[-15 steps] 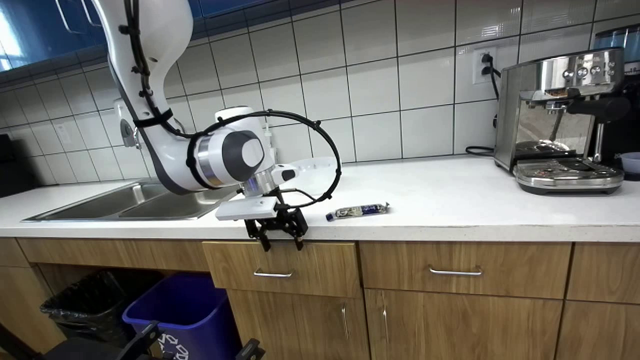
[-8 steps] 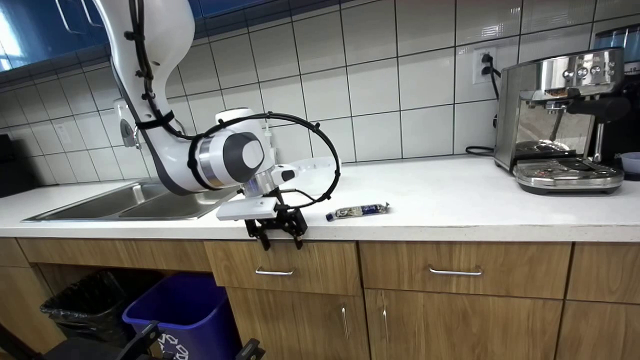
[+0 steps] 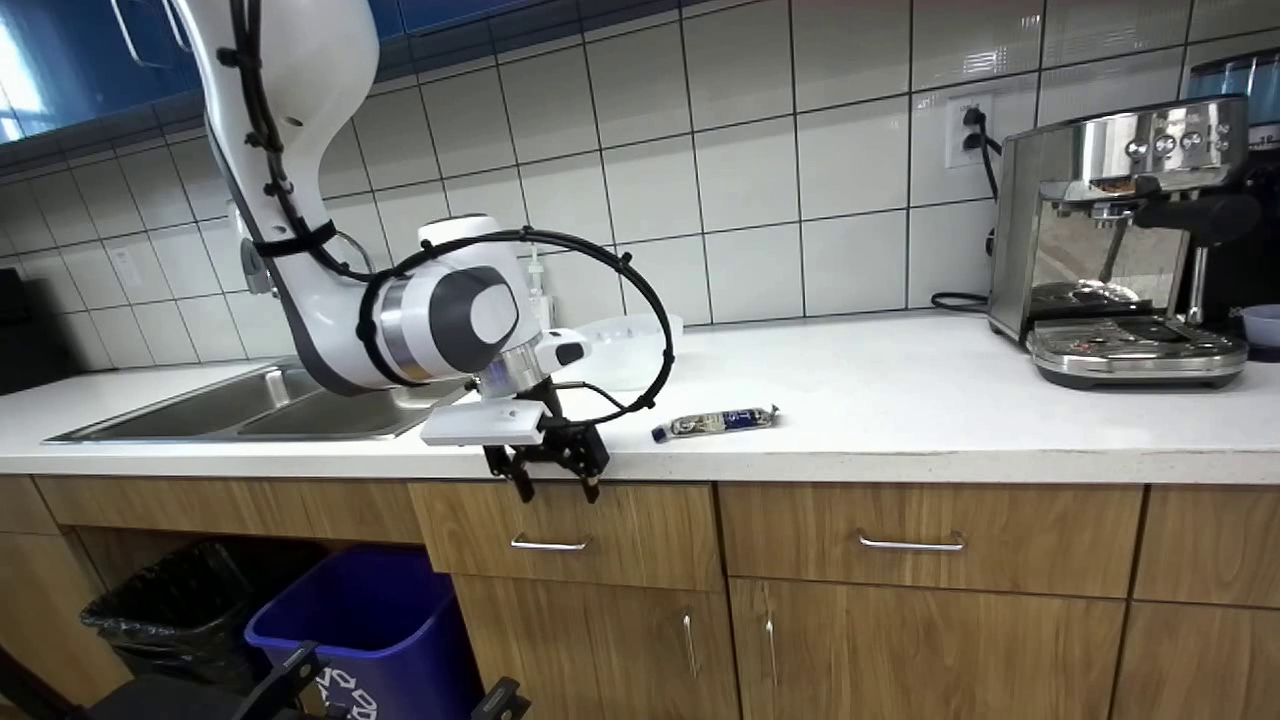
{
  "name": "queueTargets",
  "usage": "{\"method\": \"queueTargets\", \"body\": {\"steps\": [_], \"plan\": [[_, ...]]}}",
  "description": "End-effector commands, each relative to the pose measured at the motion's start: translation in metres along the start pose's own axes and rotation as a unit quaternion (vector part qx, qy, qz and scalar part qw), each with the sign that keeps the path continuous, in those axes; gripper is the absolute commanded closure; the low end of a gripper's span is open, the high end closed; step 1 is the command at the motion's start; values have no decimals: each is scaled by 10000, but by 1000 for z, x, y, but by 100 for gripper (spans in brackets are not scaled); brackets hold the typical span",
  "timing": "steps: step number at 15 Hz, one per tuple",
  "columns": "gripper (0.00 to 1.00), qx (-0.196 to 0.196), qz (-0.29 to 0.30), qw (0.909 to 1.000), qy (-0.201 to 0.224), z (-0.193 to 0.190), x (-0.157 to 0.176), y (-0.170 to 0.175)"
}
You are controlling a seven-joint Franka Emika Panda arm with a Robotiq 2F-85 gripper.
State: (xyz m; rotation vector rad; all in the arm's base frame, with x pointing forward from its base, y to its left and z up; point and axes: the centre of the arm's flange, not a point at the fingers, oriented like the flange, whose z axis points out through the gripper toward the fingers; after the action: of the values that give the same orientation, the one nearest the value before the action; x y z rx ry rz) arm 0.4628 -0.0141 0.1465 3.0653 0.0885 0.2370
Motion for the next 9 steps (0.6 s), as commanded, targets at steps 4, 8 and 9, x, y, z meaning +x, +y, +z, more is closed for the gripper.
{"method": "queueTargets", "body": {"steps": [4,8,9], "plan": [[0,69,77,9999,-11,-33,-43,2],[0,98,111,9999,-40,-57,-59,0],[0,89,130,9999,-48,-62,-62,0]]}}
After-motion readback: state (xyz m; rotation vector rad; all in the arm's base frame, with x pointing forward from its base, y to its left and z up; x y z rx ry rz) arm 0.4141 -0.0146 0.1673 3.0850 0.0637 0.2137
